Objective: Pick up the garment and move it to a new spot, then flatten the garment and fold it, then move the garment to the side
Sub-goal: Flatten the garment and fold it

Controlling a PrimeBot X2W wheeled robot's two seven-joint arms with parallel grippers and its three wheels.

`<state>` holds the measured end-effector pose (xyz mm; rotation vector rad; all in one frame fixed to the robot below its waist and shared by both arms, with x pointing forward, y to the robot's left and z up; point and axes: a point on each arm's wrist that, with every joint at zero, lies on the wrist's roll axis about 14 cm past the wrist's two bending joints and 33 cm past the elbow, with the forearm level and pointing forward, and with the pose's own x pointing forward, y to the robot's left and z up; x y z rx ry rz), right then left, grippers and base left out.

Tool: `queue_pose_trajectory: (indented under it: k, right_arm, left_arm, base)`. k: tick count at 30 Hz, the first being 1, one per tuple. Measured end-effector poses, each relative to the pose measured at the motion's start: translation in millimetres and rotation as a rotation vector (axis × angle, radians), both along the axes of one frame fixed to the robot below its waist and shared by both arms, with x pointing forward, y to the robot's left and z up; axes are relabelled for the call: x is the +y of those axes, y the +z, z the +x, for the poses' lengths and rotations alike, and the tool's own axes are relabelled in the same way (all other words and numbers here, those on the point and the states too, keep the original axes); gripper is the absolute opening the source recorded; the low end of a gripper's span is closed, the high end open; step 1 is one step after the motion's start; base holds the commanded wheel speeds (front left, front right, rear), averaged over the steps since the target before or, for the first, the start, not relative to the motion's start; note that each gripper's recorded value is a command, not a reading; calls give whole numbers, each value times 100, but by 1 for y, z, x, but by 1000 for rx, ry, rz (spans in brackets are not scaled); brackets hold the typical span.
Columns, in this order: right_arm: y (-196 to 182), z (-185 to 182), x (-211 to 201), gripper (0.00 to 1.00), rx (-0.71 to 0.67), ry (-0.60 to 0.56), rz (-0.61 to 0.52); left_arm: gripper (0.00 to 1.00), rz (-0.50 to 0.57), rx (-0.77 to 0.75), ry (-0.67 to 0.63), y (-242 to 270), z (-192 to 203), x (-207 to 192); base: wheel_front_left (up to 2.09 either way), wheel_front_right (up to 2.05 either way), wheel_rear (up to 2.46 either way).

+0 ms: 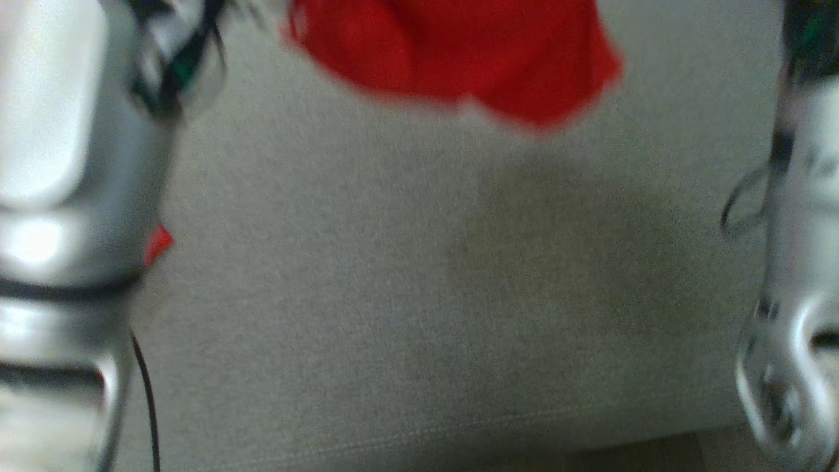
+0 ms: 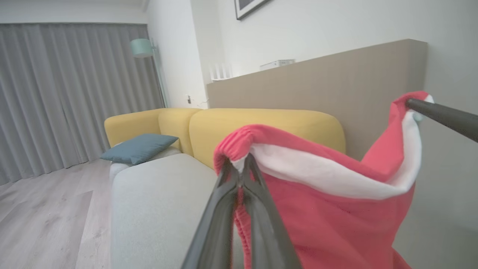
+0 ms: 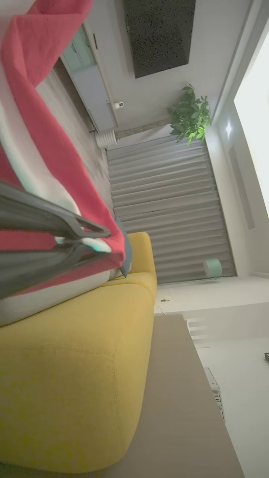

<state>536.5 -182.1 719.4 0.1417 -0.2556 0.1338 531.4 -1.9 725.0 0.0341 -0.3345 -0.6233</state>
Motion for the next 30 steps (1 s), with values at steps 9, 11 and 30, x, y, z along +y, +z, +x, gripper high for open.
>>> queue_pose_trajectory:
  k: [9,11,30]
  right_arm:
    - [-13,128,-14,0,-77,-68,71]
    - [-48,144,-14,0,-19,-72,98]
    - [-311,87,8,0,708,-56,146]
  left_arm:
    - [0,-150,-28,101,-21,132,13]
    - [0,-169,14,104,-49,147,13]
    - [0,-1,425,63,-266,88,11]
  base:
    - [0,0,0]
    - [0,0,0]
    - [0,0,0]
